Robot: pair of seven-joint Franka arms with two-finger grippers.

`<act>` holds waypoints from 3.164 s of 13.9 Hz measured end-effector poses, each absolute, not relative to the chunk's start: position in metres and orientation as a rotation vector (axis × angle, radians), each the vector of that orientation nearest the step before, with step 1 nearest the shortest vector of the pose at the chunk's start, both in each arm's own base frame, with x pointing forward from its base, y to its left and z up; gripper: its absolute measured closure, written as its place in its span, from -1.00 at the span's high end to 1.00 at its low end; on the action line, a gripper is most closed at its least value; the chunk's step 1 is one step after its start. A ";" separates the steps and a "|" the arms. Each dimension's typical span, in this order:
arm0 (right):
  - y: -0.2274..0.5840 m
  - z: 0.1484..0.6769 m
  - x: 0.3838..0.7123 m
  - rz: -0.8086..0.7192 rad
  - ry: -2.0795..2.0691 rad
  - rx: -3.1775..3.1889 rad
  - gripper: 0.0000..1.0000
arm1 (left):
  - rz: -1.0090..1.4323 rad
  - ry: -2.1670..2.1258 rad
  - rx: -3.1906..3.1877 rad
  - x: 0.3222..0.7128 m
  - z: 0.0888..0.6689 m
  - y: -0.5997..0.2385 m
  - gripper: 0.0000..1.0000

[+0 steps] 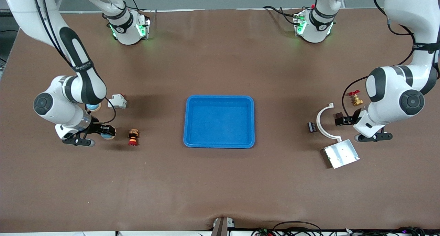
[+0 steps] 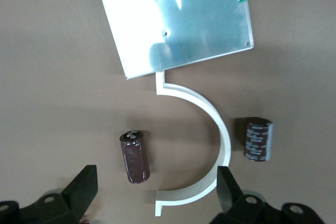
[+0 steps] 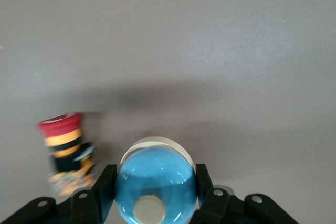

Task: Place electrolytic capacitor and blue bell in tray
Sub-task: 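Lift the dome with the right gripper while the left gripper grasps a capacitor, then carry the dome and the capacitor over the blue tray with both grippers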

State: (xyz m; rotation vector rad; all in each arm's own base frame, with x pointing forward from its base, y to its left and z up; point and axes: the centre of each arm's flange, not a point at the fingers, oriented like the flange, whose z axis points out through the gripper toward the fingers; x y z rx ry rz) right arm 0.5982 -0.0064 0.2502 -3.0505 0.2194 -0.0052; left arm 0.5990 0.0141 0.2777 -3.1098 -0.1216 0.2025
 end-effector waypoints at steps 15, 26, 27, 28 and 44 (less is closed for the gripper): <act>0.205 0.343 0.548 0.091 0.736 -2.958 0.30 | 0.385 -0.261 -3.084 0.584 0.185 0.046 1.00; 0.292 0.342 0.511 0.088 0.933 -2.898 0.30 | 0.408 -0.278 -3.081 0.577 0.172 0.053 0.00; 0.300 0.339 0.508 0.080 0.944 -2.889 0.30 | 0.405 -0.280 -3.081 0.577 0.173 0.054 -0.20; 0.309 0.334 0.505 0.072 0.955 -2.881 0.30 | 0.402 -0.280 -3.082 0.577 0.174 0.054 -0.41; 0.417 0.238 0.473 -0.030 1.153 -2.874 0.30 | 0.495 -0.479 -3.041 0.620 0.329 -0.033 -0.39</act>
